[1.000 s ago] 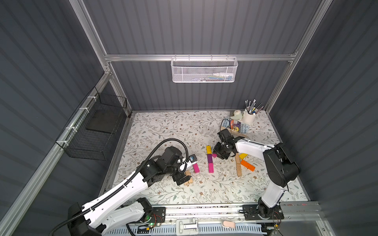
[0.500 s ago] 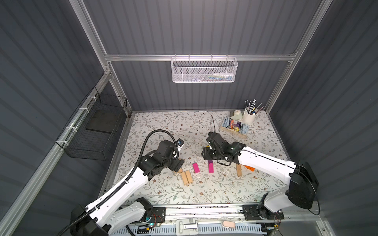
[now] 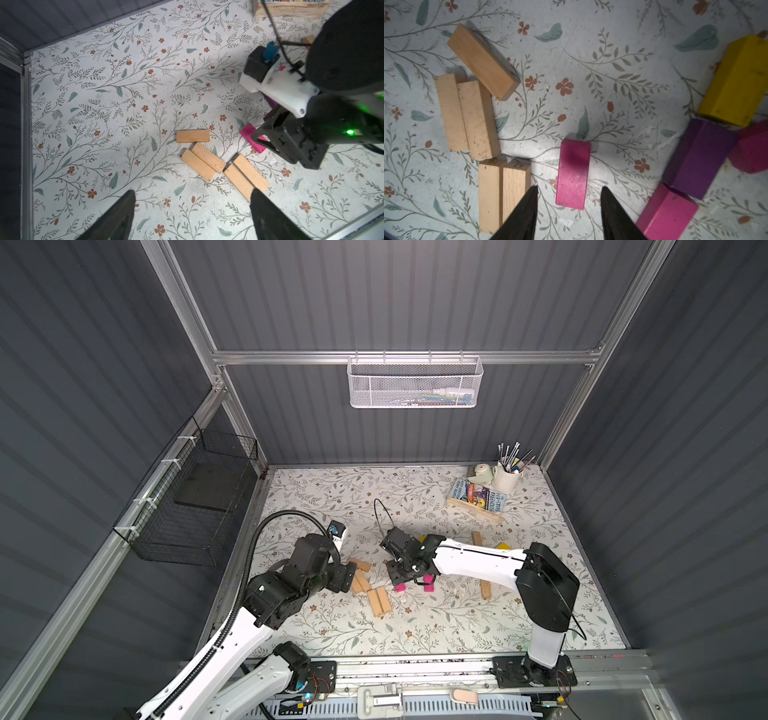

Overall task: Assemble the letter k with building blocks
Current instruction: Pick up the building block from the center of the board.

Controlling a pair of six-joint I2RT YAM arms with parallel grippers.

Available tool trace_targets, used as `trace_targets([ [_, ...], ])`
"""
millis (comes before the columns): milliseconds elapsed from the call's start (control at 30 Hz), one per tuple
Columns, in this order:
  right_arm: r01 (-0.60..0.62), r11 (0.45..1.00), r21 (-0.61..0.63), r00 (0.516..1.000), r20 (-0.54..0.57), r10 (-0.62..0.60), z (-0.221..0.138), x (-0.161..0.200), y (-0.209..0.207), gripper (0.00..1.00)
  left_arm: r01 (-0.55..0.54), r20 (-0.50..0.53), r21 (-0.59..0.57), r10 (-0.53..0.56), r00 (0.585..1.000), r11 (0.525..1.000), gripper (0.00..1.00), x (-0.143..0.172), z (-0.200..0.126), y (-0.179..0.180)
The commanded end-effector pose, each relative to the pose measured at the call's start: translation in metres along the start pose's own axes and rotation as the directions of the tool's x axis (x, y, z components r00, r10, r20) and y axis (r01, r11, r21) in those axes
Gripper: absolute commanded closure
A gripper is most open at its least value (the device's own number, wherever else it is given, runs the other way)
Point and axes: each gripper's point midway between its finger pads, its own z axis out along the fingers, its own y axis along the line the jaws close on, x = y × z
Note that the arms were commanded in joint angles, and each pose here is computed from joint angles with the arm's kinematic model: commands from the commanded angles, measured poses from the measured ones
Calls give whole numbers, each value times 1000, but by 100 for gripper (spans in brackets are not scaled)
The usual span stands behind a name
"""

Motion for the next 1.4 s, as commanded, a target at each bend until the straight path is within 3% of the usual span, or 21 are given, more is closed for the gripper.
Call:
trace_targets([
  [0,11,1000,25,1000,-10,-10,7,1,-1,50,16,-6,27,-16,1000,1000,12,-2,-6,-3],
  [433,7,998,63,998,-63,-3,35,16,-8,59,-80,-32,103,84,996,991,7,7,-1,-16],
  [700,14,998,64,998,-56,-11,37,19,-12,72,-91,-38,117,96,995,989,7,8,0,-19],
  [867,23,997,69,998,-59,-19,36,19,-14,55,-99,-47,122,105,993,988,6,10,2,-20],
  [933,24,997,78,997,-70,-18,38,21,-15,54,-101,-46,124,108,993,987,6,9,3,-20],
  [1200,26,996,80,998,-63,-21,38,20,-16,72,-115,-47,128,122,991,985,6,11,3,-21],
  [1367,16,999,28,1000,-8,-15,25,11,-13,73,-178,-26,189,186,982,966,5,13,1,-31],
])
